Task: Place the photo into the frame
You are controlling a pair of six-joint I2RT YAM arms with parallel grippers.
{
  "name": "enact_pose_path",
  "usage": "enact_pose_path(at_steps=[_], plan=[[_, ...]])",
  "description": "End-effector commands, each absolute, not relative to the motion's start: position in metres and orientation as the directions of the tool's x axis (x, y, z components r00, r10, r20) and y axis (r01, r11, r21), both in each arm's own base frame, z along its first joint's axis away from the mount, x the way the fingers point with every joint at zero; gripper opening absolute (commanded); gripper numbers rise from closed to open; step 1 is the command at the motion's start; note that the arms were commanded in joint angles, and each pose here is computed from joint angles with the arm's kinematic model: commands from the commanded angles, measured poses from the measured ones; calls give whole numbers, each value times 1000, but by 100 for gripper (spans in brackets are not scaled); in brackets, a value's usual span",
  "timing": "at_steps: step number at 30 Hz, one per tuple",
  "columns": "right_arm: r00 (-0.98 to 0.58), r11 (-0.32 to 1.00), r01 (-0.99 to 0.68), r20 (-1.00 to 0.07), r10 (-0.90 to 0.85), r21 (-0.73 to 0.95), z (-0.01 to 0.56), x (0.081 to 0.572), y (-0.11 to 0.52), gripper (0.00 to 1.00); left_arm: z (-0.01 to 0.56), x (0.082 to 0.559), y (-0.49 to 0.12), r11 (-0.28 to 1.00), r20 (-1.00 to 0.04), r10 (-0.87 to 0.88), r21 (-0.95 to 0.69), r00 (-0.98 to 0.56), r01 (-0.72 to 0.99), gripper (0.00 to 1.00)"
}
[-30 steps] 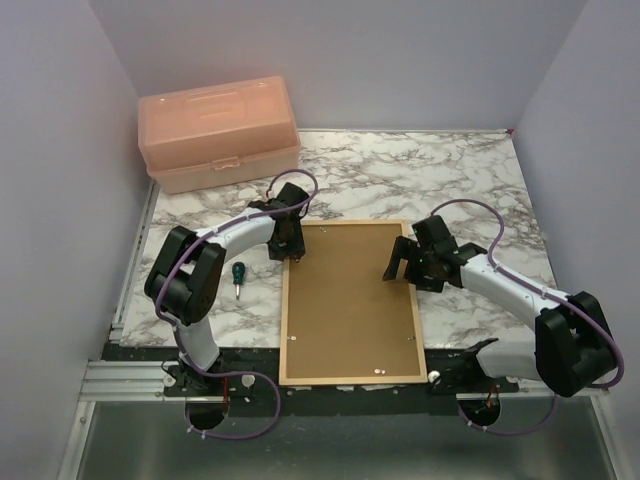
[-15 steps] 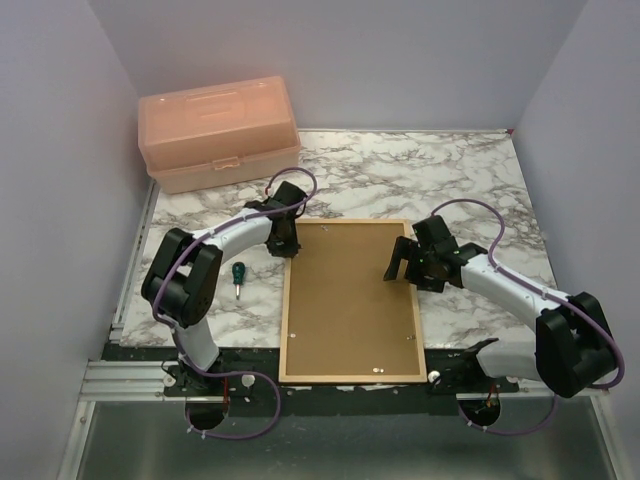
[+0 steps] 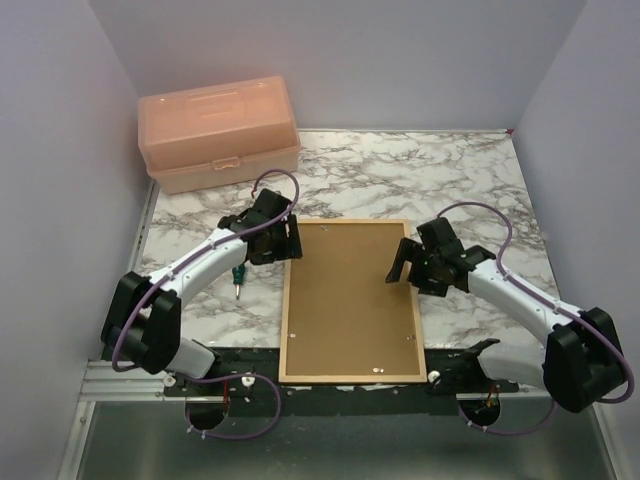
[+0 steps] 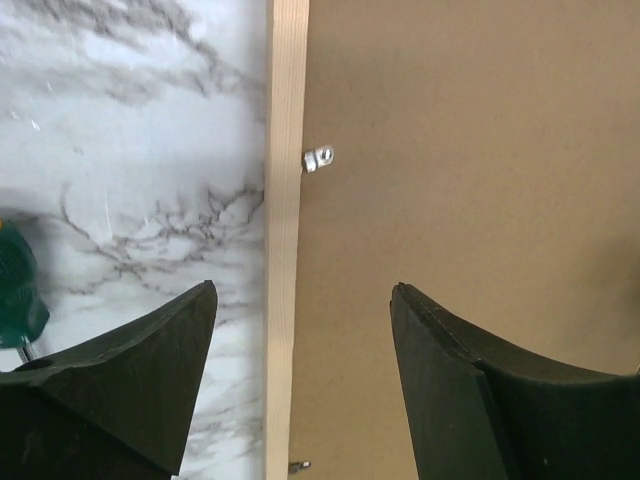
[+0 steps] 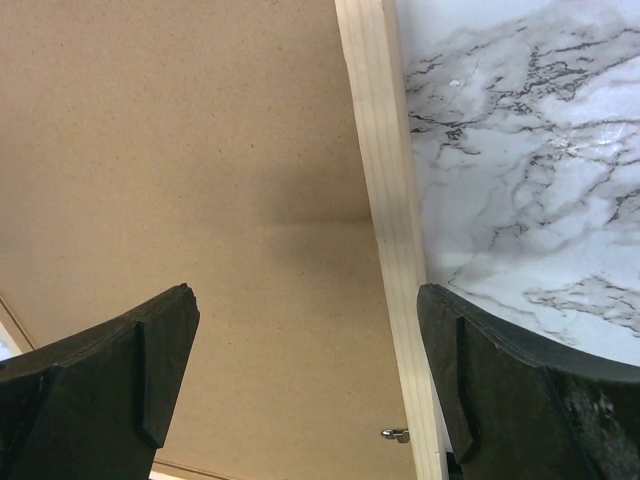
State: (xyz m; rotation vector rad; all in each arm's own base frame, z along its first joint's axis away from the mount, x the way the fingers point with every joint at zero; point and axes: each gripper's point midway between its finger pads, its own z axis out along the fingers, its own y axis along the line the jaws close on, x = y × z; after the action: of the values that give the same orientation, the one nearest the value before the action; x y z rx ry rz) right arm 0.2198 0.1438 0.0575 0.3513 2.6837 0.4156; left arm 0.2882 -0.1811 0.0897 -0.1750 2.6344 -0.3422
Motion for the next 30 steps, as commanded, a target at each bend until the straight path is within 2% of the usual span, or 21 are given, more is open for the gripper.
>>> enact_pose_path(at_steps=[1,9,16,23,30], plan=[[-900,921,223,-296,320,319,50,202,139,100,75,247,-183,942,-349,-171,-332,-921,-49,72],[-913,918,229,-255,318,324,40,192,140,100,34,190,-171,923,-226,-186,-373,-956,-91,72],[-950,926,193,-173,259,325,22,192,154,100,18,166,-185,882,-149,-160,-465,-976,-73,72],[-953,902,133,-198,231,412,45,232,187,100,29,157,-208,802,-118,-151,-595,-981,-52,72],[-950,885,55,-248,188,463,71,286,221,100,49,164,-215,780,-147,-152,-625,-977,-27,71]])
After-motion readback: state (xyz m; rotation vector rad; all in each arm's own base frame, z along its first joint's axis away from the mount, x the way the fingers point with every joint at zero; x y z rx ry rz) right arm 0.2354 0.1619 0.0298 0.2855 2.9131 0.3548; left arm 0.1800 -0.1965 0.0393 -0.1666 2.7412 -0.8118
